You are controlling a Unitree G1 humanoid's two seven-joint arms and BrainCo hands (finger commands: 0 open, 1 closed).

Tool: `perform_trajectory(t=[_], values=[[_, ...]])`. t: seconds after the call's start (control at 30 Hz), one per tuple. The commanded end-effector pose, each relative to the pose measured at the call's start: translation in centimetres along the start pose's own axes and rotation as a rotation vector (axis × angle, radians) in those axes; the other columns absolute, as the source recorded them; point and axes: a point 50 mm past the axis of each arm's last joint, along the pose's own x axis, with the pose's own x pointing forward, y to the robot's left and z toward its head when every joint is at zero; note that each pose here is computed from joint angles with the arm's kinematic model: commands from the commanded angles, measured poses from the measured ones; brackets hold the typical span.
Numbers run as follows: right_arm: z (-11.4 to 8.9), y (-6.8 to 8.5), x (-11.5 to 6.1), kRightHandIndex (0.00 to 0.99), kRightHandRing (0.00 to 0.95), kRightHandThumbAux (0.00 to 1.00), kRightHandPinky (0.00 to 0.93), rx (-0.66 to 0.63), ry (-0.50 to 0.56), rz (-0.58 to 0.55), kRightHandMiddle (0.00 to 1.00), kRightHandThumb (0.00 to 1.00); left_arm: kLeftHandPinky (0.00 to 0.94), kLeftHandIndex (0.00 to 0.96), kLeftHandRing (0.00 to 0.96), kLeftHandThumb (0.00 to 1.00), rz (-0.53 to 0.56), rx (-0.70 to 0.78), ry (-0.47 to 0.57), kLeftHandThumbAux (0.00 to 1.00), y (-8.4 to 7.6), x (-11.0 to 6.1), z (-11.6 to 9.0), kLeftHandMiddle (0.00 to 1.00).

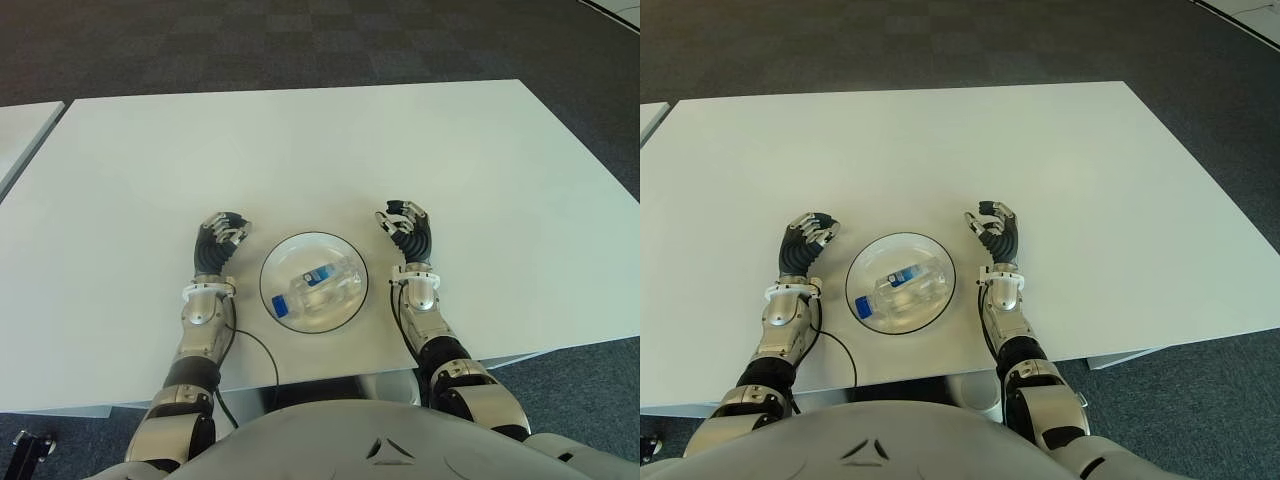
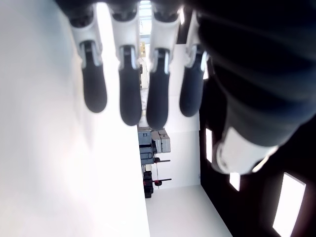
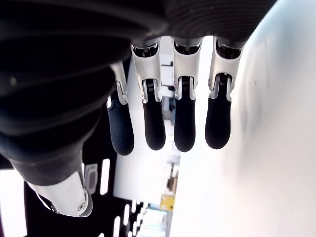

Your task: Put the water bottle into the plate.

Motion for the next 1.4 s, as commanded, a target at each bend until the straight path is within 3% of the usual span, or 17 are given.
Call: perform_trajectory(t=[0.03, 0.73, 1.4], values=[[-2.99, 0.06, -3.33, 0.437, 0.758, 0.727, 0.769, 0.007, 0.133, -0.068, 0.753, 0.706, 0.425, 0.429, 0.439, 0.708, 0.008, 0.011, 0.157, 0.716, 0.43, -2.11, -2.83, 0.453], [-3.07, 0.45, -3.77, 0.439, 0.77, 0.726, 0.768, 0.043, 0.131, -0.19, 0.771, 0.705, 0.416, 0.428, 0.431, 0.709, 0.019, 0.006, 0.17, 0.717, 0.62, -2.23, -2.92, 0.448], [-3.46, -0.02, -3.38, 0.437, 0.765, 0.728, 0.786, -0.004, 0.147, -0.086, 0.755, 0.704, 0.421, 0.429, 0.437, 0.709, 0.007, -0.001, 0.146, 0.717, 0.47, -2.25, -2.69, 0.454]])
